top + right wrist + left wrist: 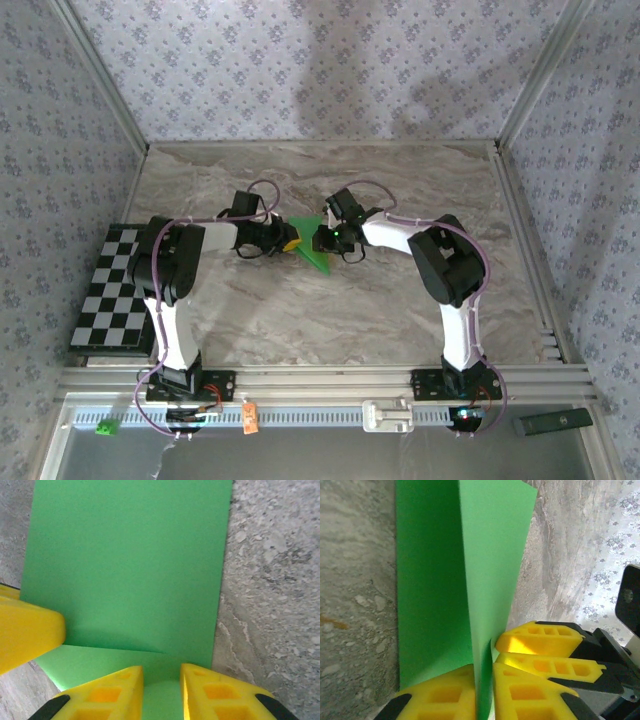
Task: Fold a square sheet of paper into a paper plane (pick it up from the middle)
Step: Fourth fold the wing at the center of the table.
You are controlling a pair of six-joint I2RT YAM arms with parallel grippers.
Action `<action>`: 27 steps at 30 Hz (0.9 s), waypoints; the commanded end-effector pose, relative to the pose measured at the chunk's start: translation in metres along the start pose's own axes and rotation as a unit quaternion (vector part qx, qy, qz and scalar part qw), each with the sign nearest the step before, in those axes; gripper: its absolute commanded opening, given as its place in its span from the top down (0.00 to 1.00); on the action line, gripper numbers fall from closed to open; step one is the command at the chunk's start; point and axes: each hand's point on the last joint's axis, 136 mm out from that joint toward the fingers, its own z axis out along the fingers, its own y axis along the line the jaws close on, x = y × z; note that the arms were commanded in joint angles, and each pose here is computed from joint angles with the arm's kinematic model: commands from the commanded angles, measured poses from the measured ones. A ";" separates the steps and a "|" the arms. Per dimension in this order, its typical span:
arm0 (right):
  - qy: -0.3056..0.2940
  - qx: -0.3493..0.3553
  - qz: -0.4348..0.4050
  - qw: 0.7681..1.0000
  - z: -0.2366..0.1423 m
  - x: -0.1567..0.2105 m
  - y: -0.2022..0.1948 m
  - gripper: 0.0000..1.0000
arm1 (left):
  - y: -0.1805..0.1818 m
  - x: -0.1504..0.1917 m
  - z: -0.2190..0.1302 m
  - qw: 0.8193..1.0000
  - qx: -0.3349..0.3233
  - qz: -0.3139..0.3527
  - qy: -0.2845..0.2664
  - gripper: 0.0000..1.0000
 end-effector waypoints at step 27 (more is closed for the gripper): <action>-0.146 0.209 -0.374 0.892 -0.038 0.024 0.023 0.57 | -0.014 0.004 -0.004 0.993 -0.086 -0.077 -0.036 0.92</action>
